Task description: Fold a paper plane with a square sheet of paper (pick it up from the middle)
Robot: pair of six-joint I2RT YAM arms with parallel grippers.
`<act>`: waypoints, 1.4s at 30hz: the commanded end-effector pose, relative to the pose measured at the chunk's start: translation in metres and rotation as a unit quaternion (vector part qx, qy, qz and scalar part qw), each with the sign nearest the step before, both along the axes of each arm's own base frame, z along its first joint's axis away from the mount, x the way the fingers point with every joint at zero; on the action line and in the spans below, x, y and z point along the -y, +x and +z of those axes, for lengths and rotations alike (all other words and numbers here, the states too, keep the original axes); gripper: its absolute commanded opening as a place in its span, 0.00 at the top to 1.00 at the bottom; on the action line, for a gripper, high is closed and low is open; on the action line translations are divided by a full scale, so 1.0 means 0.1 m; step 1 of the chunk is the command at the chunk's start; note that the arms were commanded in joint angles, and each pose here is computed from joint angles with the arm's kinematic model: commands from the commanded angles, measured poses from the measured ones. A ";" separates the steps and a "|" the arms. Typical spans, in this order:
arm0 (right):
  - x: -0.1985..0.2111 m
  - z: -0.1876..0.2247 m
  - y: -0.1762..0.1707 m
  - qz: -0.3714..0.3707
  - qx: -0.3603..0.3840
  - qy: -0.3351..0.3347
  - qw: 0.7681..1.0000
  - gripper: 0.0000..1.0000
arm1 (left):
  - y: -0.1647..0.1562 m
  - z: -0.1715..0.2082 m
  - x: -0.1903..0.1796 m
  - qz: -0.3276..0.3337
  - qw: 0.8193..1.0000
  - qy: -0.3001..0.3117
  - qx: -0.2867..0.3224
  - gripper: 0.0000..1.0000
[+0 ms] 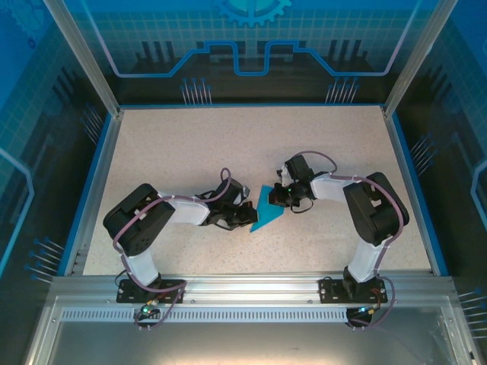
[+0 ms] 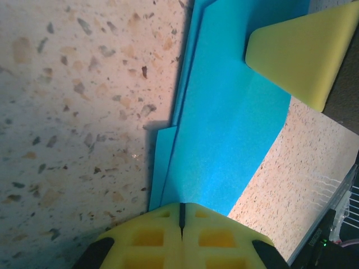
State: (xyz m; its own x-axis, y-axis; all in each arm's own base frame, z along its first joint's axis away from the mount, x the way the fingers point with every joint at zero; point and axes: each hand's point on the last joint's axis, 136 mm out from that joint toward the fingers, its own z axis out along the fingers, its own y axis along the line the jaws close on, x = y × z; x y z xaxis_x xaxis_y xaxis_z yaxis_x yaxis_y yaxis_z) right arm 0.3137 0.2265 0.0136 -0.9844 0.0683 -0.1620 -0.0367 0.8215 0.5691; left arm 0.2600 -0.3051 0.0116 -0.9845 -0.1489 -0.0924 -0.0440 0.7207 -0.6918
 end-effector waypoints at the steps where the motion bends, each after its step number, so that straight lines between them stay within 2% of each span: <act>1: -0.03 0.24 0.03 0.011 0.030 0.007 0.999 0.95 | -0.37 -0.55 -0.42 0.002 0.990 0.117 -0.077 1.00; 4: -0.16 0.33 -0.10 0.028 0.031 0.011 0.999 0.95 | -0.35 -0.54 -0.40 0.005 0.990 0.115 -0.076 1.00; 8: -0.31 0.23 -0.27 0.031 0.012 0.014 0.999 0.96 | -0.35 -0.53 -0.40 0.007 0.991 0.114 -0.075 1.00; 10: -0.31 0.08 -0.42 0.030 -0.010 0.008 0.999 0.96 | -0.34 -0.52 -0.39 0.008 0.991 0.113 -0.074 1.00; 16: -0.25 -0.19 -0.56 0.014 -0.045 -0.008 0.999 0.96 | -0.33 -0.47 -0.38 0.008 0.992 0.109 -0.069 1.00; 20: -0.18 -0.29 -0.60 0.003 -0.056 -0.024 0.998 0.96 | -0.29 -0.34 -0.33 0.007 0.994 0.094 -0.057 0.99; 25: -0.12 -0.36 -0.64 -0.004 -0.064 -0.036 0.997 0.96 | -0.20 0.07 -0.08 -0.016 1.000 0.016 -0.019 0.88; 28: -0.10 -0.38 -0.65 -0.007 -0.066 -0.041 0.997 0.96 | -0.17 0.22 0.00 -0.024 1.000 -0.009 -0.007 0.85; 42: -0.05 -0.45 -0.66 -0.014 -0.080 -0.065 0.995 0.96 | -0.23 0.10 0.11 -0.056 0.998 0.002 -0.021 0.84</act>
